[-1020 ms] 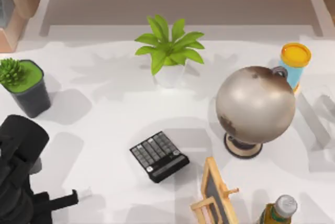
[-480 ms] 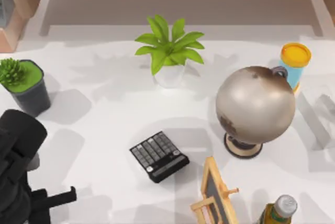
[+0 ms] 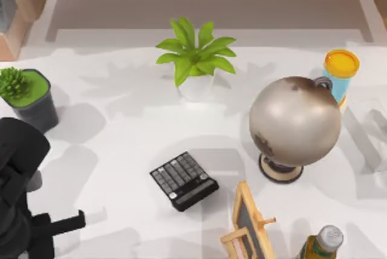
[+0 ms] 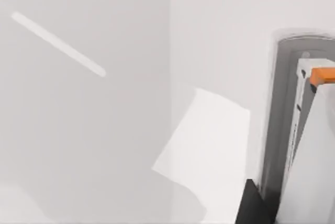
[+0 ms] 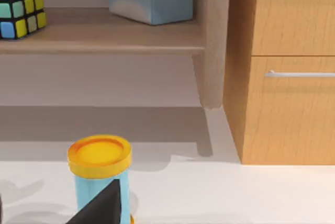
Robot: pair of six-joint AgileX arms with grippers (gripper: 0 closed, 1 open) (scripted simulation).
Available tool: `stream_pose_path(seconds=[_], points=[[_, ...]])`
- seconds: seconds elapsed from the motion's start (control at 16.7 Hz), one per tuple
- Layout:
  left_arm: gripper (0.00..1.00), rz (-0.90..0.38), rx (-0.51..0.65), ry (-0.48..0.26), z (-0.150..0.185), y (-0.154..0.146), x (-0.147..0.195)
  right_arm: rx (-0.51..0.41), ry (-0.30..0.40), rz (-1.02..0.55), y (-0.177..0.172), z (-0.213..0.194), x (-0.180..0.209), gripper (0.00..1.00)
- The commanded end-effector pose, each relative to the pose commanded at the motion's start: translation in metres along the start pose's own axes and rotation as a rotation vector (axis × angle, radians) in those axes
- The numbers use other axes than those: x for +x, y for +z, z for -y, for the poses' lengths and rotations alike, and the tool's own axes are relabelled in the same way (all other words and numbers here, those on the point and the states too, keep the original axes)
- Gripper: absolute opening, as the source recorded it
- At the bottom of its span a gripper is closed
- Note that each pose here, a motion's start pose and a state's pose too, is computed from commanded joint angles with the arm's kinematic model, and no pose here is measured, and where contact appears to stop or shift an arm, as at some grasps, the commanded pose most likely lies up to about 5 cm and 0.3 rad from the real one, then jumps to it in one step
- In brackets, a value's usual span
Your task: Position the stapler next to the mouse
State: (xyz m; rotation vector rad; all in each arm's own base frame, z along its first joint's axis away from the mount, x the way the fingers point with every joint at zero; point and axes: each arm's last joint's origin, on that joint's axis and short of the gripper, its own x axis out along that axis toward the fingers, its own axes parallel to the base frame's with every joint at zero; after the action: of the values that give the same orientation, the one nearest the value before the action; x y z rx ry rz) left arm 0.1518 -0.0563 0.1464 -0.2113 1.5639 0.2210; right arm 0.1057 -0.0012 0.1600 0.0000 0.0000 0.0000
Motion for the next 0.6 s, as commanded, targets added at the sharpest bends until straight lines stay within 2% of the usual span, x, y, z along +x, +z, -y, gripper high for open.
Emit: stream_pose_path(seconds=[0.12,0.3,0.6], points=[[0.00,0.005,0.001,-0.004,0.000,0.002,-0.002,0.000,0.000,0.000,0.000,0.000,0.000,1.00],[0.00,0.049,0.008,-0.033,0.003,0.020,-0.017,0.000,0.000,0.000,0.000,0.000,0.000,1.00],[0.00,0.172,0.044,-0.080,0.001,0.080,-0.065,0.000,0.000,0.000,0.000,0.000,0.000,1.00]])
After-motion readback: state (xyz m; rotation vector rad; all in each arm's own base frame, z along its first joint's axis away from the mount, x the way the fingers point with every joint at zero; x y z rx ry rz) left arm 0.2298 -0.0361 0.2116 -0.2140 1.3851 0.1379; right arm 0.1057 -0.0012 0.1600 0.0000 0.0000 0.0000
